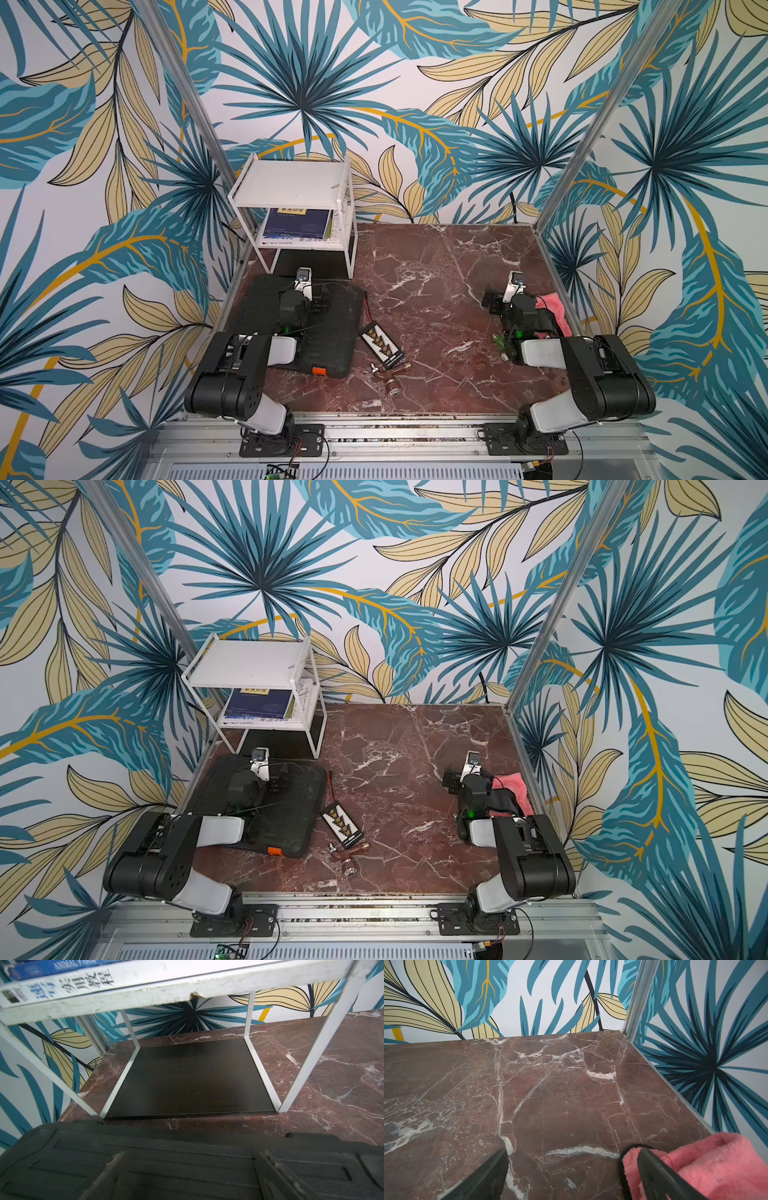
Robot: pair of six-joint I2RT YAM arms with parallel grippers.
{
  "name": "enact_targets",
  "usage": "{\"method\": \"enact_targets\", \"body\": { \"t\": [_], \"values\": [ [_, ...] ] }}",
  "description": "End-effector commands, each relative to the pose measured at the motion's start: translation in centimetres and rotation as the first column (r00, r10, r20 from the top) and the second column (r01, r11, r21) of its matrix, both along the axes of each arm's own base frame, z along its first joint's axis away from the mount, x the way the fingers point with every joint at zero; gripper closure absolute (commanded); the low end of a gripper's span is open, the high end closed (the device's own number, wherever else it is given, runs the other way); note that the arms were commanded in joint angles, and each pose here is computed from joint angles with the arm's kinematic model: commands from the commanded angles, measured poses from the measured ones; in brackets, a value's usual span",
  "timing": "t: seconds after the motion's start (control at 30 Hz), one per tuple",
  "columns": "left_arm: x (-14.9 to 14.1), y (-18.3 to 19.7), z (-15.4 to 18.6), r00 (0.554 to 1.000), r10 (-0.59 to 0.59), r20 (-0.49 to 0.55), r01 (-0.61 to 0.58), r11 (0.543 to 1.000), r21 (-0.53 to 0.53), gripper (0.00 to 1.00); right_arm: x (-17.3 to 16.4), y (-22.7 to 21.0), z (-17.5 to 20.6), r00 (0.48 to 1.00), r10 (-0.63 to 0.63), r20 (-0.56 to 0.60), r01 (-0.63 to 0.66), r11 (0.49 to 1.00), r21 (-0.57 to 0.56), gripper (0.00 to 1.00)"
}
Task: Wipe the bookshelf clean with a cloth
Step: Move the shelf to the center of the board.
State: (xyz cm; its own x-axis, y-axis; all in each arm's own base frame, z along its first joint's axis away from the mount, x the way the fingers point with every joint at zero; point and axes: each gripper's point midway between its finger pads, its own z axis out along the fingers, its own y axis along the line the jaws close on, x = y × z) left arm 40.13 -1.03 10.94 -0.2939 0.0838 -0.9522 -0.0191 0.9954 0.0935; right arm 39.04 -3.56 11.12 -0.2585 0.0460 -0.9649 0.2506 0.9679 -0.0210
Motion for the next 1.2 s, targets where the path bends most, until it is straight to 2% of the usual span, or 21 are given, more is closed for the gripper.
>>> {"method": "enact_targets", "body": {
  "t": [0.0,0.57,0.67,0.7,0.73,0.8,0.9,0.97,1.07,1.17],
  "values": [
    [0.3,0.2,0.5,1.000,0.000,0.004,0.000,1.000,0.007,0.00,0.2,0.4,0.2,1.000,0.014,0.000,-0.014,1.000,0.002,0.01],
    [0.2,0.3,0.5,1.000,0.006,0.009,-0.007,1.000,0.008,0.00,0.1,0.4,0.2,1.000,0.014,0.001,-0.014,1.000,0.001,0.00],
    [0.0,1.1,2.1,0.997,0.071,0.013,-0.071,0.997,0.020,0.00,0.2,1.1,1.4,0.998,0.055,0.017,-0.055,0.998,-0.014,0.00],
    [-0.3,1.7,2.7,0.994,0.110,0.004,-0.110,0.994,0.022,0.00,0.2,1.4,3.2,0.997,0.063,0.036,-0.062,0.998,-0.023,0.01],
    [-0.8,2.3,3.8,0.989,0.147,0.010,-0.148,0.989,0.025,0.00,0.0,1.9,3.3,0.997,0.080,-0.022,-0.080,0.997,-0.015,0.01],
    [-2.3,3.5,6.4,0.974,0.221,0.051,-0.222,0.975,0.013,0.00,-0.5,3.2,5.7,0.990,0.139,-0.030,-0.137,0.989,0.056,0.01],
    [-5.5,6.3,10.0,0.914,0.380,0.140,-0.373,0.925,-0.074,0.00,-0.8,7.1,10.6,0.953,0.285,0.100,-0.298,0.940,0.164,0.01],
    [-6.9,8.0,11.5,0.877,0.457,0.151,-0.438,0.888,-0.142,0.00,-0.4,10.8,13.8,0.912,0.379,0.160,-0.405,0.895,0.188,0.01],
    [-6.9,9.5,13.0,0.875,0.462,0.142,-0.424,0.875,-0.233,0.00,0.7,18.4,16.7,0.823,0.548,0.148,-0.566,0.814,0.134,0.01],
    [-5.4,11.4,14.6,0.885,0.441,0.151,-0.386,0.875,-0.292,0.00,2.0,27.5,18.5,0.696,0.706,0.133,-0.718,0.688,0.110,0.00]
  ]
}}
